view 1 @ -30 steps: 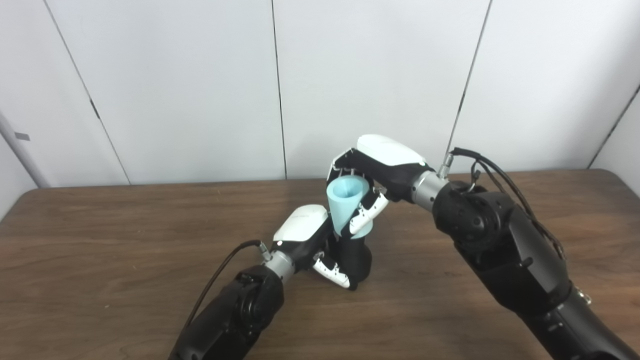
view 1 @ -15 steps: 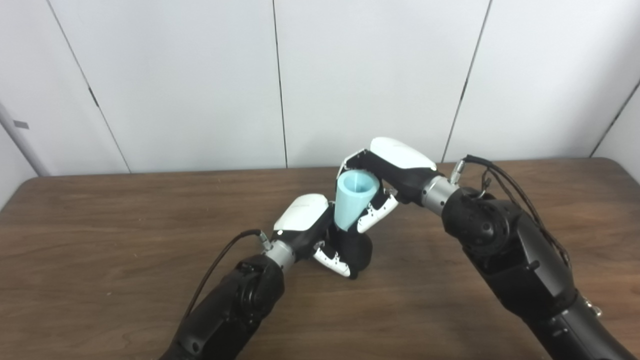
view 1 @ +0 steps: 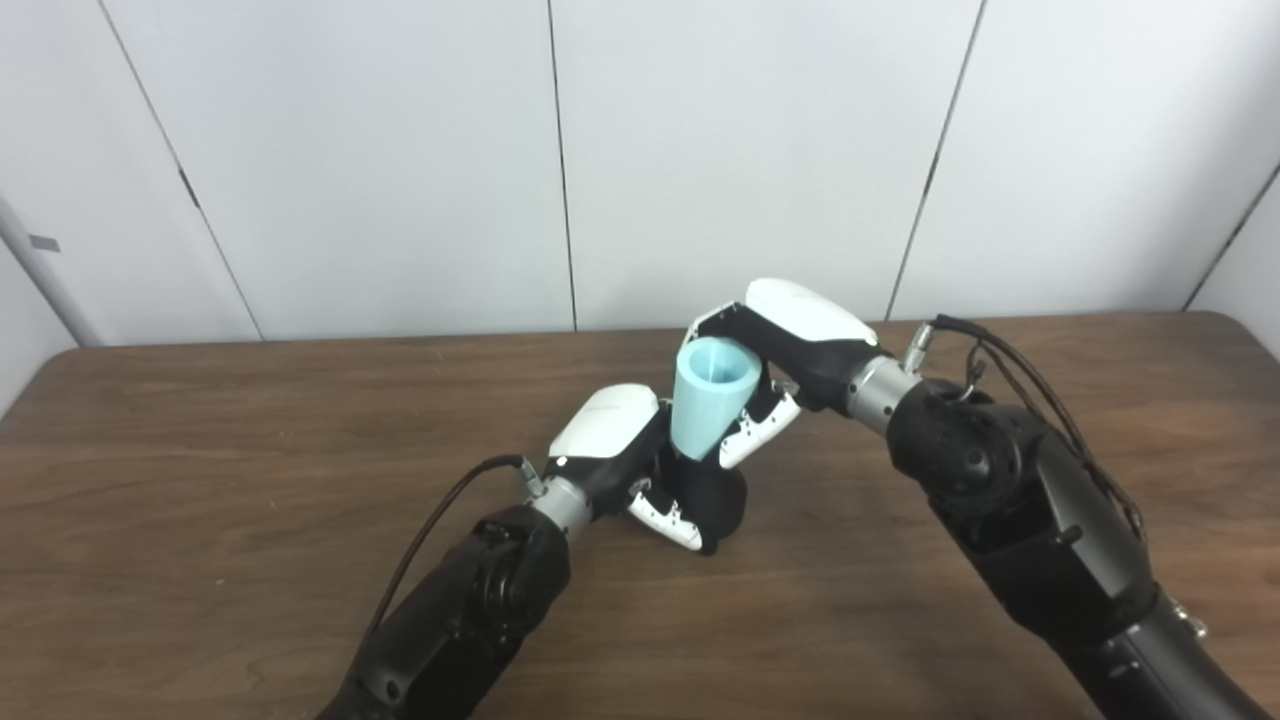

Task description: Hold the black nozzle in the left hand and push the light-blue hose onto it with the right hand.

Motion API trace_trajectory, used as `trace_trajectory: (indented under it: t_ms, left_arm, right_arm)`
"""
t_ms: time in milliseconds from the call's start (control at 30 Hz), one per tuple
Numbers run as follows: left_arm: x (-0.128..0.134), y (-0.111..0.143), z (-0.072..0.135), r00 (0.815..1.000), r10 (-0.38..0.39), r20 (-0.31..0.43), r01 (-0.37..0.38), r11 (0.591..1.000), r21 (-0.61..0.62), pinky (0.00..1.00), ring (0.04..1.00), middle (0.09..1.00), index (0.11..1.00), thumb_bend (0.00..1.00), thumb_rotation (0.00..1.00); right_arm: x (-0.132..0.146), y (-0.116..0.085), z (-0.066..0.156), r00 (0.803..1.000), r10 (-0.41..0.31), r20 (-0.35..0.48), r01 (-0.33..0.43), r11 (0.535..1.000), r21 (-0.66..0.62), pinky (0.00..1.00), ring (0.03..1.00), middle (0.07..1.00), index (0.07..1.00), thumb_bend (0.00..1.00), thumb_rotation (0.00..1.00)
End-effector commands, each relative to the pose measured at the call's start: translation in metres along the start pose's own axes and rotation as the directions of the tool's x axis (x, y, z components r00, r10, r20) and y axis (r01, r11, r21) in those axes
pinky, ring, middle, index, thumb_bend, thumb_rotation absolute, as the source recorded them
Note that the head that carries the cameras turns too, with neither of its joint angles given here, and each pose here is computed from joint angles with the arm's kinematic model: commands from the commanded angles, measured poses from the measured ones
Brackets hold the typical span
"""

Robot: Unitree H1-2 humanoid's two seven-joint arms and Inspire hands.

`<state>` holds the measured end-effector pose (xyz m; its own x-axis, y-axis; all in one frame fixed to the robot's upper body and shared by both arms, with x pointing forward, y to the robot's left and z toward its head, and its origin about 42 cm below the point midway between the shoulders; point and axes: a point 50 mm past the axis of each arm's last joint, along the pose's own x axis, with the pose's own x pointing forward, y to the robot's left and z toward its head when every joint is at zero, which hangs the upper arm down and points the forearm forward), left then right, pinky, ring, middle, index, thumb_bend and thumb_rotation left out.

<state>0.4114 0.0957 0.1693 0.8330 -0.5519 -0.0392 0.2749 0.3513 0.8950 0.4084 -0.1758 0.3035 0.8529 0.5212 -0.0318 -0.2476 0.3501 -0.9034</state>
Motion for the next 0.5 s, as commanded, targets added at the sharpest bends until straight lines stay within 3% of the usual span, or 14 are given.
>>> trace_trajectory:
  t_ms: [0,100,133,200,267,467]
  left_arm:
    - [-0.024,-0.043,-0.035,0.968,-0.198,-0.156,0.205,0.979,0.024,0.38,0.439,0.451,0.490,0.53,0.00]
    - [-0.023,-0.045,-0.035,0.967,-0.202,-0.158,0.209,0.978,0.027,0.38,0.439,0.451,0.489,0.53,0.00]
    - [-0.023,-0.046,-0.035,0.966,-0.203,-0.158,0.210,0.977,0.027,0.38,0.443,0.462,0.487,0.53,0.00]
    - [-0.023,-0.047,-0.035,0.966,-0.205,-0.158,0.212,0.977,0.026,0.38,0.445,0.467,0.486,0.53,0.00]
    - [-0.023,-0.048,-0.036,0.965,-0.210,-0.159,0.217,0.976,0.025,0.38,0.445,0.473,0.485,0.53,0.00]
    - [-0.025,-0.046,-0.038,0.966,-0.207,-0.156,0.213,0.977,0.027,0.37,0.439,0.468,0.486,0.53,0.00]
  right_arm:
    - [-0.004,-0.015,0.007,0.998,-0.023,0.063,0.026,0.999,-0.035,0.48,0.637,0.739,0.784,0.87,0.15]
    - [-0.004,-0.024,0.010,0.995,-0.071,0.074,0.074,0.996,-0.048,0.60,0.757,0.835,0.824,0.93,0.25]
    - [-0.005,-0.026,0.011,0.993,-0.092,0.077,0.096,0.994,-0.049,0.68,0.842,0.897,0.873,0.97,0.31]
    - [-0.006,-0.029,0.012,0.989,-0.121,0.083,0.124,0.991,-0.042,0.72,0.879,0.925,0.896,0.99,0.33]
    - [-0.009,-0.031,0.013,0.985,-0.146,0.089,0.148,0.989,-0.022,0.83,0.969,0.984,0.974,1.00,0.39]
    - [-0.016,-0.041,0.012,0.977,-0.181,0.108,0.182,0.983,0.006,0.91,1.000,1.000,1.000,1.00,0.46]
